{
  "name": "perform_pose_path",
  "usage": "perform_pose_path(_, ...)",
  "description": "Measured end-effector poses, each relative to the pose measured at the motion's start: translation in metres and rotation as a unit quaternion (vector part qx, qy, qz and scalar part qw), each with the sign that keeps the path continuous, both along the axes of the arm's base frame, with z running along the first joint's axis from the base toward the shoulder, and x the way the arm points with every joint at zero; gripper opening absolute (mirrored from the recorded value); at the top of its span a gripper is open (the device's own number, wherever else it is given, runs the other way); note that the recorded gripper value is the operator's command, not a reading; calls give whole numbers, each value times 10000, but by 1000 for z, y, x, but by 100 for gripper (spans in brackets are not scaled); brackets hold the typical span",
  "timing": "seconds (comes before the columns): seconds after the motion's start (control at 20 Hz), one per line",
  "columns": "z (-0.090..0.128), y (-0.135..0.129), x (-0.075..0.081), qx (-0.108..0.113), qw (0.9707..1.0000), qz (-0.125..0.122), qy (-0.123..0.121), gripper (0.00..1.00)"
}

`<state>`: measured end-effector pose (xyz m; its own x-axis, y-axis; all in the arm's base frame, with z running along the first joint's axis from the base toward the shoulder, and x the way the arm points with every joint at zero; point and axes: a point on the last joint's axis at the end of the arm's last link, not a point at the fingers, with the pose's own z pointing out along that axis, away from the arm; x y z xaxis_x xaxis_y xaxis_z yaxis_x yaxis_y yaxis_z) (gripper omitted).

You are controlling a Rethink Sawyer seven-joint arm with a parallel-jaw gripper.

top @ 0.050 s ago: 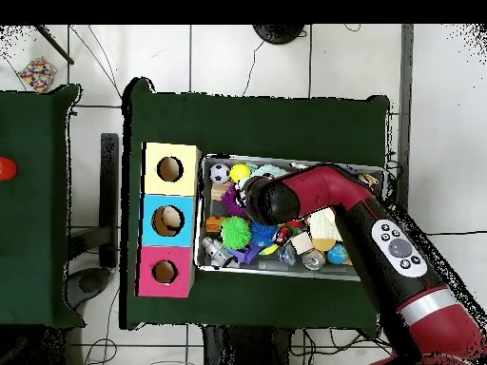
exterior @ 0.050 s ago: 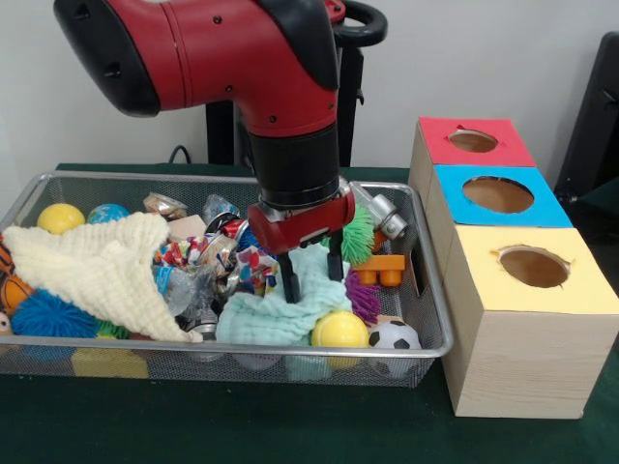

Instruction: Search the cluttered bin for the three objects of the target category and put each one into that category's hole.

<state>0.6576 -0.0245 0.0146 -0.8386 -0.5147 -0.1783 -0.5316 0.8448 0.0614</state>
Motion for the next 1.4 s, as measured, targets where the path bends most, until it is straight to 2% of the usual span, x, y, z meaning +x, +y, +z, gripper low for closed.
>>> perform_pose_path(0.25, 1, -5, 4, -62, 10000, 54, 35, 100)
perform_pose_path(0.45, 1, -7, 1, -128, 9997, 69, 221, 100)
perform_pose_path(0.5, 0, -8, -2, -161, 9993, 75, 328, 100)
perform_pose_path(0.8, 0, -10, -7, -219, 9983, 90, 541, 100)
perform_pose_path(1.4, -1, -10, -8, -213, 9982, 92, 557, 100)
